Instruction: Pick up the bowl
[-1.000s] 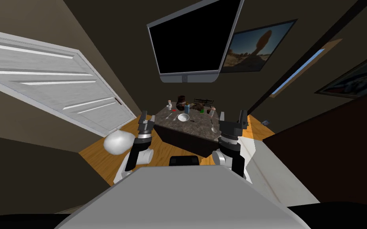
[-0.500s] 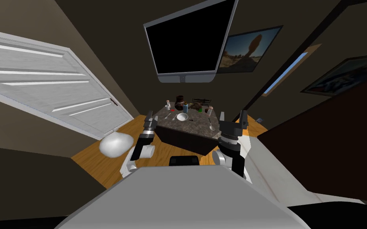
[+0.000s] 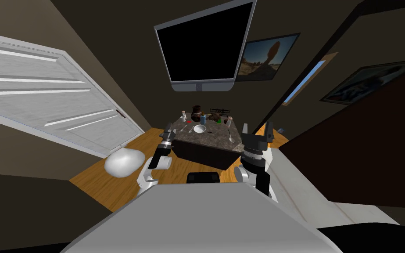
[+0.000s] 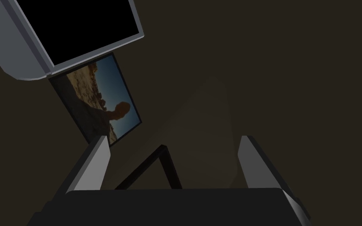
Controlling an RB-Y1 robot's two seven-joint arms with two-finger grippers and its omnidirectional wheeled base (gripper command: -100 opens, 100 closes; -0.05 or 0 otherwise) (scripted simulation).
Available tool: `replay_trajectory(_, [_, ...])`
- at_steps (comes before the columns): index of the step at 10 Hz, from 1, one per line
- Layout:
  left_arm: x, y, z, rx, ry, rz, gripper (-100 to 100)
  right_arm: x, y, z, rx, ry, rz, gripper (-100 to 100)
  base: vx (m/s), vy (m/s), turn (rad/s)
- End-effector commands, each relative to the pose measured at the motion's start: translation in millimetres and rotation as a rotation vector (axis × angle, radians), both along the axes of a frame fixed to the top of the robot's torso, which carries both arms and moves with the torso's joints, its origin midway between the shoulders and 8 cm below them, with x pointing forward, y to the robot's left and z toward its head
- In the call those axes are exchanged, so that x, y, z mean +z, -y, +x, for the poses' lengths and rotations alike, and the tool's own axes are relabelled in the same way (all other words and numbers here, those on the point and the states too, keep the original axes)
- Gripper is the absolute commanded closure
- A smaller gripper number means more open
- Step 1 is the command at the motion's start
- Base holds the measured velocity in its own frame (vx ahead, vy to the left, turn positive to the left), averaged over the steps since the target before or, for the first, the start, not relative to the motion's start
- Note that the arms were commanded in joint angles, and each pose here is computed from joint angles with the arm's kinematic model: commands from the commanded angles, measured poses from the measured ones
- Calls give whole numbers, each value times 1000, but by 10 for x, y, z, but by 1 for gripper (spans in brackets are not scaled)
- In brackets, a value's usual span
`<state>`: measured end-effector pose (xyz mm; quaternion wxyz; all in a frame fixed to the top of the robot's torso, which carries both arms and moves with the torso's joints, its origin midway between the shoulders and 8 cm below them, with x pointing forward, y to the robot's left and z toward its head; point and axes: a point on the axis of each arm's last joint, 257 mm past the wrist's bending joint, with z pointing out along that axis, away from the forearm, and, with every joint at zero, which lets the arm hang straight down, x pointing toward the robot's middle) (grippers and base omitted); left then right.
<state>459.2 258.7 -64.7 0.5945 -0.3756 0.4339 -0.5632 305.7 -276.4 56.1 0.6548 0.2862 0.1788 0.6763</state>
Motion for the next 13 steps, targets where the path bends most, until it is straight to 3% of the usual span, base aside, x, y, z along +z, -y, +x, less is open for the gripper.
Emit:
replay_trajectory(1, [-132,-29,144,3,-51,0,-100,0,0,0,0,0,0,0,-26,-1,-90])
replay_trajectory(13, [-940,-364,967,68,-381,-9,-100,0,0,0,0,0,0,0,-18,-20,-64])
